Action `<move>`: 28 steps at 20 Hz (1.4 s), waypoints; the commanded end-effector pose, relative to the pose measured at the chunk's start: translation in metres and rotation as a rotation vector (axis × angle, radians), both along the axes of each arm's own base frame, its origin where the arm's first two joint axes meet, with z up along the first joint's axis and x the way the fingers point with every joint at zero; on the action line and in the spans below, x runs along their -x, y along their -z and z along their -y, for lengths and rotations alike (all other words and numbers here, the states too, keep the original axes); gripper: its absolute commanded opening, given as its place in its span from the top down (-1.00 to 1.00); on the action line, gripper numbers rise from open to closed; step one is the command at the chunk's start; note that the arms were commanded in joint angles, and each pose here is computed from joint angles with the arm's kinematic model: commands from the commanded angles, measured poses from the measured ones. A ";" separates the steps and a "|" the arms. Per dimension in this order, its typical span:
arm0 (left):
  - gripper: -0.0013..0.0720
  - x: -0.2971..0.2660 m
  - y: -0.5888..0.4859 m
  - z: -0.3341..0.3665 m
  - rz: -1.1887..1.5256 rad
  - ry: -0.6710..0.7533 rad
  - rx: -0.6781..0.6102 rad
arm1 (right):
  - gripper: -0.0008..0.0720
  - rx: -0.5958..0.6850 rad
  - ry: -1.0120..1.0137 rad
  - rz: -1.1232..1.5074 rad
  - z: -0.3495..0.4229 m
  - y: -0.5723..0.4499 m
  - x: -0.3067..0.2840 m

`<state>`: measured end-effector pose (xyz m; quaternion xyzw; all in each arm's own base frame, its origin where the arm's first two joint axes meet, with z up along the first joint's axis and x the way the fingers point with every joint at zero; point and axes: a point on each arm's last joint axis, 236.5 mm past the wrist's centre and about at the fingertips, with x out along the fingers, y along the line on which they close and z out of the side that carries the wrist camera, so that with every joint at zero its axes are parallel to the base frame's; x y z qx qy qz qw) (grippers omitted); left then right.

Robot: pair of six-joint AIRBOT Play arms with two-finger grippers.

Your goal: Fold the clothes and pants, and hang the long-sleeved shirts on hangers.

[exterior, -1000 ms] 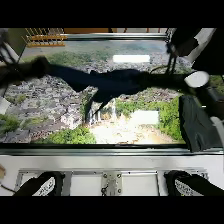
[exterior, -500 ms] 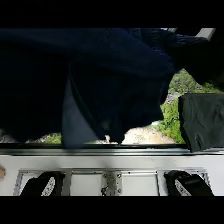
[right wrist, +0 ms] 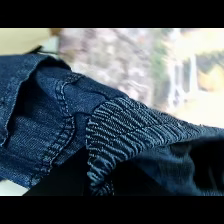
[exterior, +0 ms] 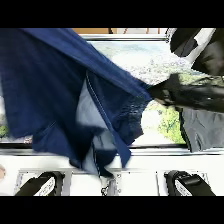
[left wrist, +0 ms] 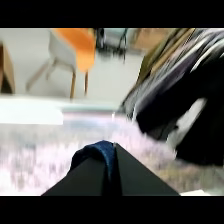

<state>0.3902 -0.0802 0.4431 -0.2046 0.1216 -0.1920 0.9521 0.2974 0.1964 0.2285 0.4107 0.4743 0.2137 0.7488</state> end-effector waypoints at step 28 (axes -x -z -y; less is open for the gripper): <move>0.93 0.061 0.521 0.035 -1.028 0.019 -0.108 | 0.86 0.727 -0.237 -0.342 0.063 0.276 -0.014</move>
